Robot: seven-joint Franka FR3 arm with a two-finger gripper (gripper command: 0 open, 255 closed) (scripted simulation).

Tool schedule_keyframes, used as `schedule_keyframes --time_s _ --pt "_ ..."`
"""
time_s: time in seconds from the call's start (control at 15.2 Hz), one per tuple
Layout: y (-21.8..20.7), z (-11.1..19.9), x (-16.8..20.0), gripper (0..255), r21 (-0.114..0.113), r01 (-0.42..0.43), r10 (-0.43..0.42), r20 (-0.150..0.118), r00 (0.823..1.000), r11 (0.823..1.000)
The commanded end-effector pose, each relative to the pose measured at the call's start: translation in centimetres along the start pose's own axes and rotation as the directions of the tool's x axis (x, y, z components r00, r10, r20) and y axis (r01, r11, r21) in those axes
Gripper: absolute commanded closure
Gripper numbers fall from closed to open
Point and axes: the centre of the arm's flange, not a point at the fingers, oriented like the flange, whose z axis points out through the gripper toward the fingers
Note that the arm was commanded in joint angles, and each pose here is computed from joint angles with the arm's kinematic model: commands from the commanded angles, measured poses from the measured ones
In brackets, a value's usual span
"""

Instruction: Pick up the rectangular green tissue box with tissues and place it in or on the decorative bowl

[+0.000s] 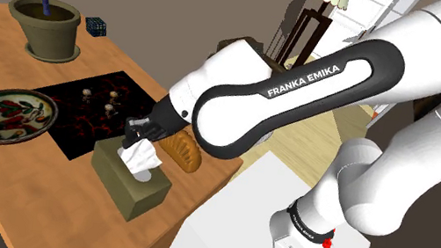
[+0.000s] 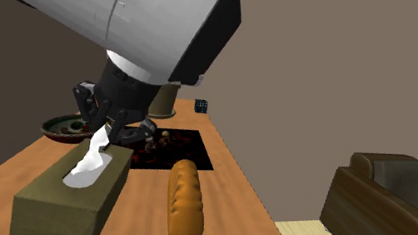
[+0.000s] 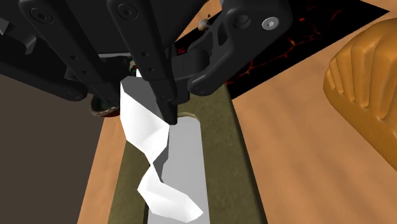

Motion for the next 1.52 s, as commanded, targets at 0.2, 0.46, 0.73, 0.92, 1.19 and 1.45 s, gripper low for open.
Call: schedule_keyframes --time_s 0.2,0.46,0.73,0.92,1.19,1.45 --pt "-1.2 -2.1 0.6 255 -0.002 0.000 0.000 0.002 1.000 1.000" --pt "-2.2 -3.9 1.2 255 -0.002 0.000 0.000 0.002 1.000 1.000" --pt "-3.2 -5.6 1.8 255 -0.002 0.000 0.000 0.002 1.000 1.000" --pt "-3.9 -6.9 2.2 255 -0.002 0.000 0.000 0.002 1.000 1.000" --pt "-4.9 -8.7 2.8 255 -0.002 0.000 0.000 0.002 1.000 1.000" --pt "-6.2 -9.1 4.1 255 -0.002 0.000 0.000 0.002 1.000 1.000"
